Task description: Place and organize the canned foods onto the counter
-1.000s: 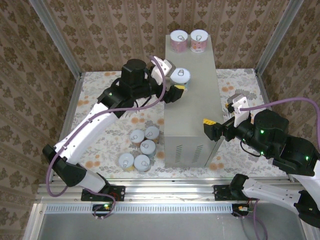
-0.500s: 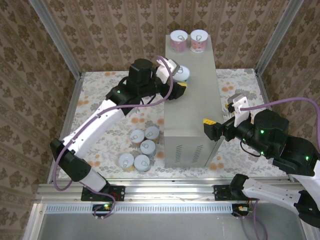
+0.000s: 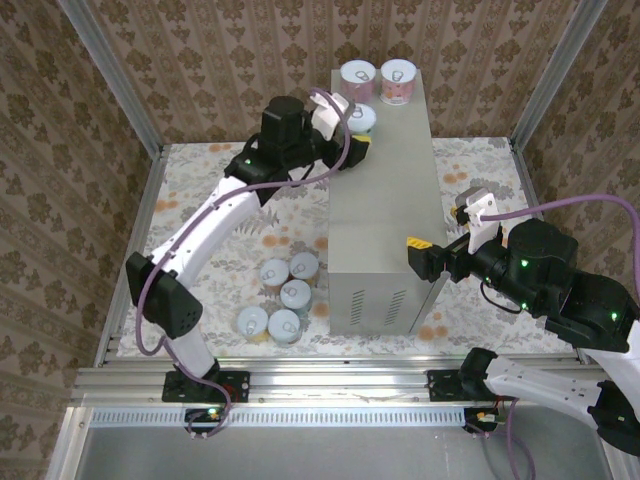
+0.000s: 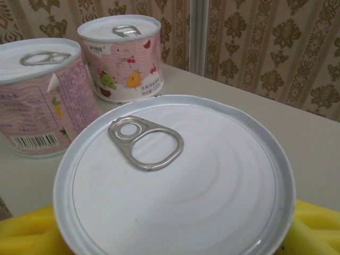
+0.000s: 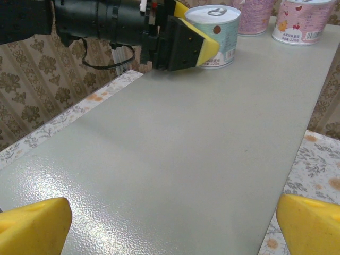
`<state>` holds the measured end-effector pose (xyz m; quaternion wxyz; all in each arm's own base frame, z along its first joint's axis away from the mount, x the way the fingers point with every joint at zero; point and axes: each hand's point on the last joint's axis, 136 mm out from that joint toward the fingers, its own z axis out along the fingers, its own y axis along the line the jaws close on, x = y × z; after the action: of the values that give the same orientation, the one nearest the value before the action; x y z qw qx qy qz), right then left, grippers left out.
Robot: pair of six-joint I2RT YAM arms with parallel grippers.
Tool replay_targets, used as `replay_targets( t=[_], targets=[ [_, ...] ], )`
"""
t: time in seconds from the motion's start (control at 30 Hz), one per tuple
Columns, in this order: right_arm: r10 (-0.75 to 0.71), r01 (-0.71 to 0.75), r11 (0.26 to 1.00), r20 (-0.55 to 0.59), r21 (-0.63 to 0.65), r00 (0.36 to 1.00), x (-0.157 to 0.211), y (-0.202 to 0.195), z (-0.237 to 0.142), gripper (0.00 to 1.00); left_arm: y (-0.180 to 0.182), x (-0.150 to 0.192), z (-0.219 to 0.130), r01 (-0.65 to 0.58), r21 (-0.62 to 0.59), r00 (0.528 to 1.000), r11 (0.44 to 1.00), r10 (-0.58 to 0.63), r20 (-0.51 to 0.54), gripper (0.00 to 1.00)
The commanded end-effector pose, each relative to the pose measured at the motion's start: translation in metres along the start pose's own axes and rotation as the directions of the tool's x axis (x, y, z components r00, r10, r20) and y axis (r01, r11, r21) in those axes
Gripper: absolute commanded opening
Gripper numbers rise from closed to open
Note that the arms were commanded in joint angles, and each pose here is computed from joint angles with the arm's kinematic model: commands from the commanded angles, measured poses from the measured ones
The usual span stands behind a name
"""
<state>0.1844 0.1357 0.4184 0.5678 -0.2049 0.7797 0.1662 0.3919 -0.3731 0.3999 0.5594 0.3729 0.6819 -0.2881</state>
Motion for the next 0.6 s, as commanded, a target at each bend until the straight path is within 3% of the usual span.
replay_targets(
  t=[0.0,0.57],
  targets=[
    [-0.003,0.002,1.0,0.03,0.03,1.0,-0.006,-0.005,0.001,1.0,0.01,0.01,0.011,-0.02,0.0,0.999,1.0,0.02,-0.035,0.73],
    [-0.007,0.006,0.999,0.023,0.045,1.0,-0.004,-0.008,0.005,1.0,0.027,0.02,0.033,0.011,-0.003,0.998,1.0,-0.011,-0.06,0.74]
  ],
)
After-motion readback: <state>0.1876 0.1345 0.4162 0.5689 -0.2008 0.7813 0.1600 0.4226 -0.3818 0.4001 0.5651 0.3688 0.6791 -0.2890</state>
